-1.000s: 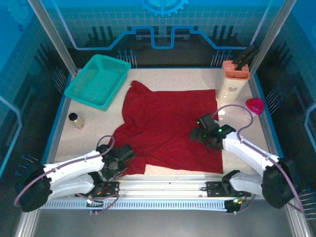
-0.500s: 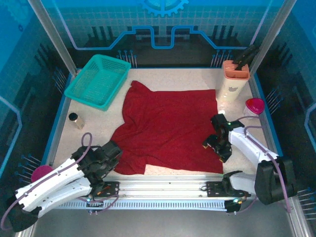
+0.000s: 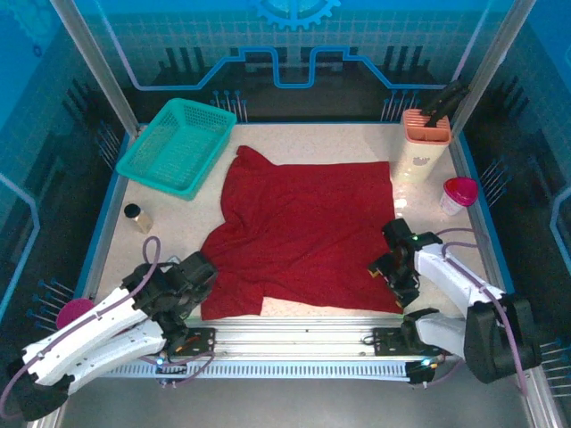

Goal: Fold the inside-out t-shirt

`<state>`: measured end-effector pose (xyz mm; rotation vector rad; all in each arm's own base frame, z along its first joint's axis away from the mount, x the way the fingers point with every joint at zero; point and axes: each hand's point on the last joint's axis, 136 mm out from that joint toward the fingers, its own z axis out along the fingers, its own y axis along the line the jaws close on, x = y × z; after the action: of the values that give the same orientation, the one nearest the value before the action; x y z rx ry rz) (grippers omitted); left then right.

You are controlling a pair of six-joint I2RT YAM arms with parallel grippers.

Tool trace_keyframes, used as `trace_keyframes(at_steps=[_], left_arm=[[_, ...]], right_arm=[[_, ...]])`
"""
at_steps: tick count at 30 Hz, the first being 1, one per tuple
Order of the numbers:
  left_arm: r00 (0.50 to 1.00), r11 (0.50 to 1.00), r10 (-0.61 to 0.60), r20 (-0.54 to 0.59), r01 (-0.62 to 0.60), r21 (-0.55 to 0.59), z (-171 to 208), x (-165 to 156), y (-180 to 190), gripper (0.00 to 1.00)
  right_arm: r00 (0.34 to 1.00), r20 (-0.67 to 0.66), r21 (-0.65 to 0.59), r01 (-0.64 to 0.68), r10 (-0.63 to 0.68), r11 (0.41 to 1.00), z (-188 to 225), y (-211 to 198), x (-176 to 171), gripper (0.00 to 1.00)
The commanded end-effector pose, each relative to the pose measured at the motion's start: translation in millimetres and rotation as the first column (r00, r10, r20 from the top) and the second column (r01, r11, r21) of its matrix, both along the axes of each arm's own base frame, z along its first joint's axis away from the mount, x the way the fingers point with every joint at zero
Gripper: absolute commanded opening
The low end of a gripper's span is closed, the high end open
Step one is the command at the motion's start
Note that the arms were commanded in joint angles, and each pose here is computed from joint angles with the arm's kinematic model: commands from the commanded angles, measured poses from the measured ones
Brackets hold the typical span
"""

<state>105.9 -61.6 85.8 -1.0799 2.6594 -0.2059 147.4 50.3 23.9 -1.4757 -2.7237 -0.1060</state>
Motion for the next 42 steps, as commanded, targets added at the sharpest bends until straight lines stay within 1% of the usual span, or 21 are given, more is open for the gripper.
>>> trace_keyframes(at_steps=[1,3,6,8,10,13,15,16,17,18,19,21,23,25,29,32,35,37,39,40,42], left_arm=[[0.996,0.997,-0.071,-0.063,0.068,-0.046,-27.2,-2.7,-18.3,0.6],[0.99,0.993,-0.101,-0.101,0.094,-0.072,-42.9,-5.2,-28.0,0.61],[0.987,0.994,-0.092,-0.129,0.083,-0.072,-58.5,-7.9,-29.0,0.58],[0.987,0.996,-0.082,-0.138,0.076,-0.048,-63.8,-9.4,-24.3,0.55],[0.986,0.997,-0.08,-0.146,0.077,-0.028,-68.8,-9.9,-21.3,0.48],[0.982,0.998,-0.07,-0.177,0.07,-0.007,-81.4,-15.1,-17.2,0.45],[0.98,0.999,-0.047,-0.194,0.047,-0.005,-90.7,-17.9,-15.8,0.43],[0.98,0.999,-0.041,-0.194,0.04,-0.005,-93.7,-18.1,-15.3,0.4],[0.982,0.999,-0.038,-0.185,0.036,-0.011,-95.5,-16.4,-16.3,0.29],[0.983,0.999,-0.036,-0.179,0.034,-0.013,-95.5,-14.9,-16.4,0.16],[0.984,0.999,-0.036,-0.173,0.034,-0.012,-93.3,-13.2,-16.1,0.06],[0.987,0.999,-0.036,-0.159,0.038,0.011,-82.4,-10.2,-11.8,0.0],[0.991,0.999,-0.04,-0.127,0.044,0.029,-67.0,-5.5,-7.9,0.0],[0.994,0.996,-0.091,-0.062,0.092,0.021,-48.8,4.0,-10.3,0.0],[0.995,0.995,-0.099,0.03,0.099,0.017,-18.7,12.3,-5.7,0.0],[0.992,0.993,-0.114,0.051,0.115,-0.002,-13.0,13.5,-8.4,0.0],[0.991,0.992,-0.123,0.043,0.124,-0.006,-15.8,13.1,-10.3,0.0],[0.99,0.991,-0.134,0.036,0.134,-0.001,-15.4,11.7,-9.7,0.0],[0.99,0.991,-0.137,0.038,0.137,0.005,-11.7,10.7,-7.6,0.0],[0.99,0.991,-0.136,0.041,0.136,0.01,-9.8,10.3,-5.8,0.0],[0.991,0.992,-0.128,0.047,0.127,0.022,-5.7,8.7,-0.7,0.0]], right_arm=[[0.998,0.041,0.058,0.05,-0.053,0.997,-0.1,14.4,19.6,0.9],[0.998,0.051,0.069,0.022,-0.025,0.997,2.1,18.0,26.0,0.92],[1.0,0.023,0.059,0.0,-0.001,0.998,4.5,17.1,23.8,0.94],[1.0,0.002,0.073,-0.006,0.006,0.997,4.9,19.5,18.4,0.95],[1.0,-0.008,0.07,-0.001,0.001,0.998,4.6,18.6,11.2,0.95],[0.999,-0.02,0.051,0.027,-0.026,0.998,4.7,13.8,0.6,0.95],[0.999,-0.02,0.007,0.036,-0.036,0.999,8.0,6.3,-6.4,0.95],[0.999,-0.012,-0.024,0.043,-0.043,0.999,9.8,2.0,-8.0,0.95],[0.999,-0.005,-0.058,0.048,-0.049,0.997,12.3,-2.2,-10.0,0.95],[0.998,-0.004,-0.079,0.06,-0.061,0.995,14.2,-3.7,-13.1,0.95],[0.997,-0.005,-0.084,0.07,-0.071,0.994,15.1,-2.9,-15.4,0.95],[0.996,-0.02,-0.077,0.088,-0.09,0.993,15.3,3.0,-21.4,0.95],[0.995,-0.033,-0.078,0.096,-0.099,0.992,15.0,9.4,-27.3,0.95],[0.988,-0.055,-0.097,0.135,-0.141,0.986,15.2,13.8,-37.3,0.94],[0.975,-0.013,-0.097,0.218,-0.22,0.971,13.1,24.4,-40.9,0.9],[0.963,-0.013,-0.106,0.265,-0.268,0.958,1.4,22.3,-43.0,0.89],[0.956,-0.02,-0.088,0.289,-0.292,0.953,-10.2,29.3,-43.1,0.87],[0.953,-0.003,-0.097,0.301,-0.303,0.949,-13.7,32.1,-43.2,0.81],[0.948,0.013,-0.115,0.317,-0.318,0.941,-17.1,30.6,-42.6,0.69],[0.946,0.023,-0.126,0.324,-0.323,0.938,-18.3,28.3,-41.7,0.61],[0.943,0.047,-0.152,0.332,-0.328,0.931,-18.7,21.8,-39.8,0.27]])
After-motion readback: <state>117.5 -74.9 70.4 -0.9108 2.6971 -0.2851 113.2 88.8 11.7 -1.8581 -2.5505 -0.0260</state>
